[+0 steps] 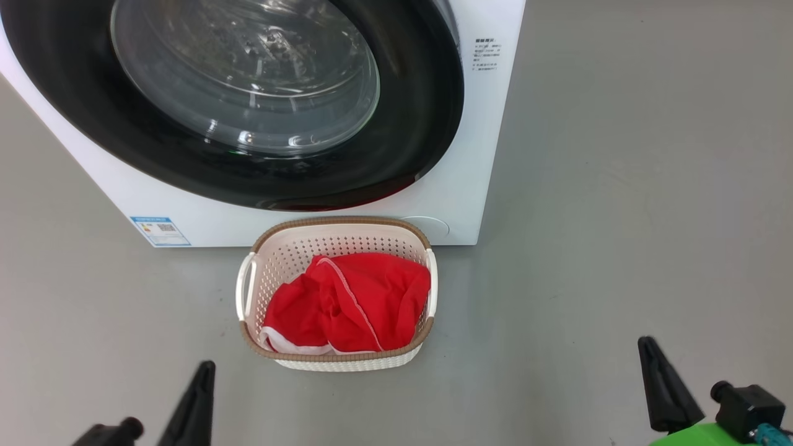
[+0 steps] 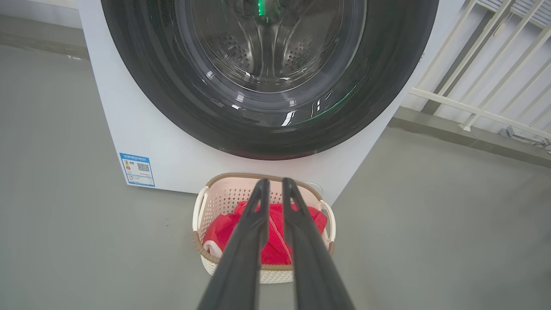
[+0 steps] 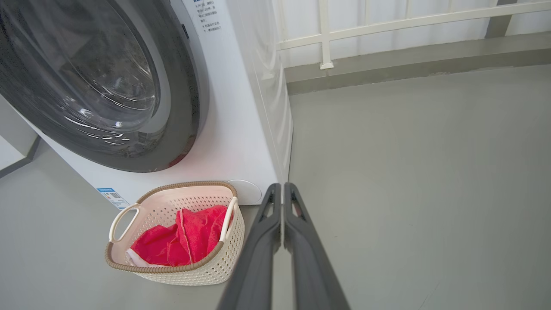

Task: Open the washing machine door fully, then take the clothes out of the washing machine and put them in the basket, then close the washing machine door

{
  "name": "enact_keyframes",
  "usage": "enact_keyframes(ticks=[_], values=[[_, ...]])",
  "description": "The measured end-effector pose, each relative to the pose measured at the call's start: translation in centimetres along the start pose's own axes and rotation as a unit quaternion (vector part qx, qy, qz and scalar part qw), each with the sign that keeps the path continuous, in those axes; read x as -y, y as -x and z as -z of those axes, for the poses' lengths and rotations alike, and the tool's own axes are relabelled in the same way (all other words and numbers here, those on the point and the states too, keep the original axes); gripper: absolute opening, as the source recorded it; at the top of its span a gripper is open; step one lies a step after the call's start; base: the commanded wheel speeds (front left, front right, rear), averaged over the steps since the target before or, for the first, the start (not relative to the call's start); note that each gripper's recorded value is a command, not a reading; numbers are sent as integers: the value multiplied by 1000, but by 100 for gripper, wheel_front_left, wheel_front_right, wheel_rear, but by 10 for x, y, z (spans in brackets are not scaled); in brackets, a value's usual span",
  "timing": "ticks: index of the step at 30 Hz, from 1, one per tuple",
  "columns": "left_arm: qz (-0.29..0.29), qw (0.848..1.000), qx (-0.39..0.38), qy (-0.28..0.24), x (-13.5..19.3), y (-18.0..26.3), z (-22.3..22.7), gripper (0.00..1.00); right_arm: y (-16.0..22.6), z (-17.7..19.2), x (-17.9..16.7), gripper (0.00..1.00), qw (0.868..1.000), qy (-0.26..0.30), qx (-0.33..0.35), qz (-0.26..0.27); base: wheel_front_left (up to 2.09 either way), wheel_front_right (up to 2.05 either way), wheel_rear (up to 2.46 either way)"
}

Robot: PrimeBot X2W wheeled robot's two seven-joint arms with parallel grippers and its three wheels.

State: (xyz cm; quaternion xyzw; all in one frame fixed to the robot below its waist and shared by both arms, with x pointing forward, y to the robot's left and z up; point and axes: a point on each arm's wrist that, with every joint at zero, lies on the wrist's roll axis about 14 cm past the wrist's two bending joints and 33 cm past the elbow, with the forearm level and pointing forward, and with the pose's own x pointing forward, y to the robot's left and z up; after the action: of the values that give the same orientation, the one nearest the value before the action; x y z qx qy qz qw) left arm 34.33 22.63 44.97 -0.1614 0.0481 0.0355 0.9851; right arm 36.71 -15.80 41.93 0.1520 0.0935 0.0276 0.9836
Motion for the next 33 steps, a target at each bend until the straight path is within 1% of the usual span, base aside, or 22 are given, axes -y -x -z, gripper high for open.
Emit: enact_keyframes(ticks=[4, 17, 33], values=[[-2, 1000, -20, 17, 6, 2, 15, 0, 3, 12, 1, 0, 1000, -8, -18, 7, 0, 0, 0], [-10, 997, -21, 74, 6, 0, 14, 0, 7, 9, 8, 0, 997, -73, -16, 27, 0, 0, 0], [-20, 989, -23, 147, 7, -2, 13, 0, 9, 4, 16, 0, 987, -151, -10, 46, 0, 0, 0]])
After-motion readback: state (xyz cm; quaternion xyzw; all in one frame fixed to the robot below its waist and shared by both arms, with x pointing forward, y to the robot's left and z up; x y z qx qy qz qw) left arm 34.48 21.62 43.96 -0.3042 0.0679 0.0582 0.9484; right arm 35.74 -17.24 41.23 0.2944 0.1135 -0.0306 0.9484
